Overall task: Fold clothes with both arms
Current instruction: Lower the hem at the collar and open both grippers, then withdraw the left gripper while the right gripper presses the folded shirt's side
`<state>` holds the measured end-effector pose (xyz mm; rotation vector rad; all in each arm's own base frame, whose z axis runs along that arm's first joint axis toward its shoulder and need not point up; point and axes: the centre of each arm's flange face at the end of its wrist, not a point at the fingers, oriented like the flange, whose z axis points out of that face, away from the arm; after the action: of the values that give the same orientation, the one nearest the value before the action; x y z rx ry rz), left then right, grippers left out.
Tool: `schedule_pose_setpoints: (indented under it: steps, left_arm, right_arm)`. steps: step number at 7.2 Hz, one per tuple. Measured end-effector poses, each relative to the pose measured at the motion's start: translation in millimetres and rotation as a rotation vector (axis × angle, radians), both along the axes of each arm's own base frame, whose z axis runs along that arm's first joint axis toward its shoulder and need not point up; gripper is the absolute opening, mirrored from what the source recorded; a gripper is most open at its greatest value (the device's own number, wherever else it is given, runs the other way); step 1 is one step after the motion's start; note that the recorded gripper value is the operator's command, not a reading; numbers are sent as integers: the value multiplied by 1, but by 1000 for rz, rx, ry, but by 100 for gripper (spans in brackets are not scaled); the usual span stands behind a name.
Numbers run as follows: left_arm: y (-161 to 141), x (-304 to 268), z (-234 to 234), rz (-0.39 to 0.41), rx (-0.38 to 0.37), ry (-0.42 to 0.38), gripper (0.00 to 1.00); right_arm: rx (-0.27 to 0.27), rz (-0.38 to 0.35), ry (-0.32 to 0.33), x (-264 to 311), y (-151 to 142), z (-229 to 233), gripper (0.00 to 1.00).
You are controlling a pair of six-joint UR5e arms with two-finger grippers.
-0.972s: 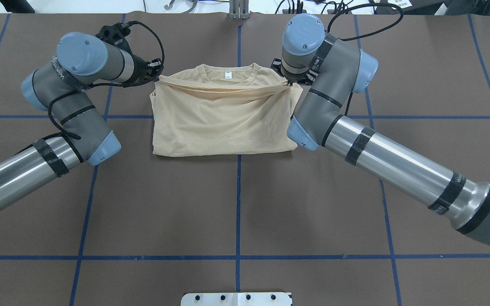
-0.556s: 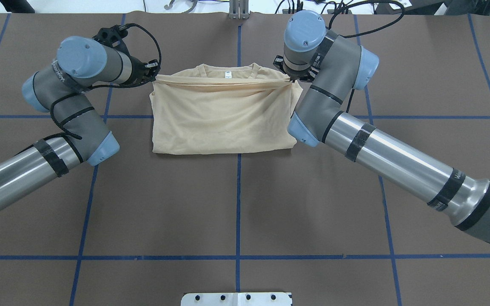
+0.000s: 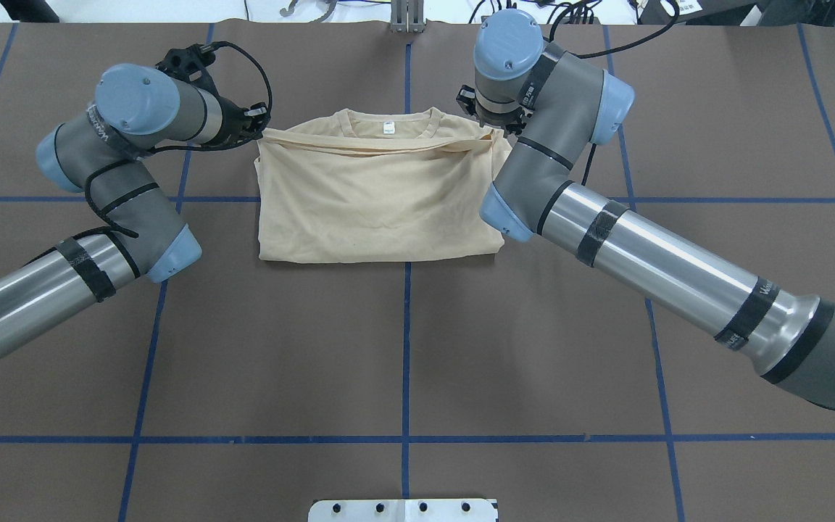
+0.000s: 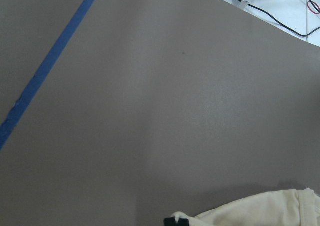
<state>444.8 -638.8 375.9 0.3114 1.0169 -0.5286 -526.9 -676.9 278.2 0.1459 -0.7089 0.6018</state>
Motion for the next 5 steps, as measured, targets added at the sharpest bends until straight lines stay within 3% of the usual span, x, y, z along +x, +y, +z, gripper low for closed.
schedule_pose_setpoints:
  steps: [3,5]
  left_arm:
    - [-19,-28,-2,-38,17,20,36]
    - [-24,-42,-21,-29,34,55,40]
  right_arm:
    - [0,32,-38,25,-13,-15,81]
    - [9,36,-117,43,35,1,84]
